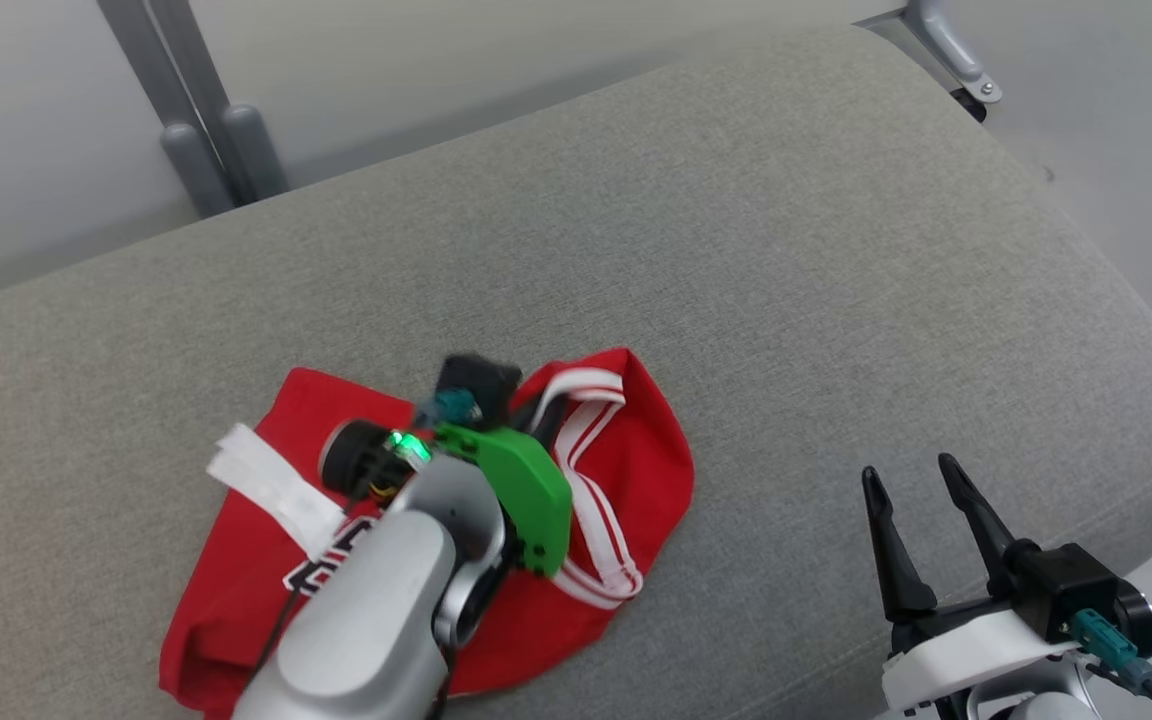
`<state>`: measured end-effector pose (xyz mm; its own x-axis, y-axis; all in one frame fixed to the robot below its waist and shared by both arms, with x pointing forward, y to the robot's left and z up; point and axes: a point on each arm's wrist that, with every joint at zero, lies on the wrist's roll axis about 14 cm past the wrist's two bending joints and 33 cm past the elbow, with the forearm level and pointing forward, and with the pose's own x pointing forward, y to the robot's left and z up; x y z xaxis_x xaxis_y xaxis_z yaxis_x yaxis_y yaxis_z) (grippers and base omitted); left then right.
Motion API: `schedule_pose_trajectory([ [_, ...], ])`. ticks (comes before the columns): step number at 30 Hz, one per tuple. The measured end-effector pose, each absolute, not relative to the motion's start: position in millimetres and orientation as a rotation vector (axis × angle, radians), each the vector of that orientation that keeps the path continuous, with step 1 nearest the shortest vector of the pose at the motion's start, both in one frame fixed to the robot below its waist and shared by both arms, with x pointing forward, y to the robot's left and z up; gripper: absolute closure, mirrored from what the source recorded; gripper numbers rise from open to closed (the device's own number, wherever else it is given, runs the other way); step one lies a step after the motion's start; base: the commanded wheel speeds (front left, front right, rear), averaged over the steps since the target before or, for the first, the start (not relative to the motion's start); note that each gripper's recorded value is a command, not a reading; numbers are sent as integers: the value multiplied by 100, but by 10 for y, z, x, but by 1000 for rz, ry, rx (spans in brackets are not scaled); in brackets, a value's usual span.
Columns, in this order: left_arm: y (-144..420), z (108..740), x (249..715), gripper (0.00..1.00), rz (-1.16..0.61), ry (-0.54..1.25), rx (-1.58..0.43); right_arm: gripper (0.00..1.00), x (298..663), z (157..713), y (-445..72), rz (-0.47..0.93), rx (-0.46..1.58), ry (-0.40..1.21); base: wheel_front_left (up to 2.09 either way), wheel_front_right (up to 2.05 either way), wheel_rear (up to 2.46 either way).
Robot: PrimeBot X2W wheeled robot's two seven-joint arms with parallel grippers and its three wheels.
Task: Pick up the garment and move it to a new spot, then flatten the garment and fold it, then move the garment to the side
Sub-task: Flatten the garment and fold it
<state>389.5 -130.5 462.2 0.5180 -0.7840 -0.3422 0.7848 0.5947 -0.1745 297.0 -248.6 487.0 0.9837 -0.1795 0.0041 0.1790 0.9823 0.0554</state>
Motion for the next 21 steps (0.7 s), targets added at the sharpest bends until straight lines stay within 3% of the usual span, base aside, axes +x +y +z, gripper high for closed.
schedule_pose_trajectory([
  [4, -1311, 5077, 4414, 100, -835, 269, -158, 0, 3028, 4884, -2495, -182, 53, -11, 0, 0, 0],
  [16, -849, 5124, 5699, 100, -510, 72, -66, 0, 3117, 4845, -2617, -223, 35, 19, 0, 0, 0],
  [17, -806, 5046, 5729, 88, -500, 78, -40, 0, 3103, 4829, -2637, -231, 34, 25, 0, 0, 0],
  [18, -749, 4940, 5757, 55, -485, 96, -19, 0, 3085, 4808, -2660, -241, 32, 34, 0, 0, 0],
  [19, -707, 4826, 5765, 0, -482, 117, 5, 0, 3066, 4783, -2678, -249, 32, 43, 0, 0, 0],
  [21, -642, 4667, 5748, 0, -489, 155, 28, 0, 3036, 4754, -2693, -260, 35, 53, 0, 0, 0],
])
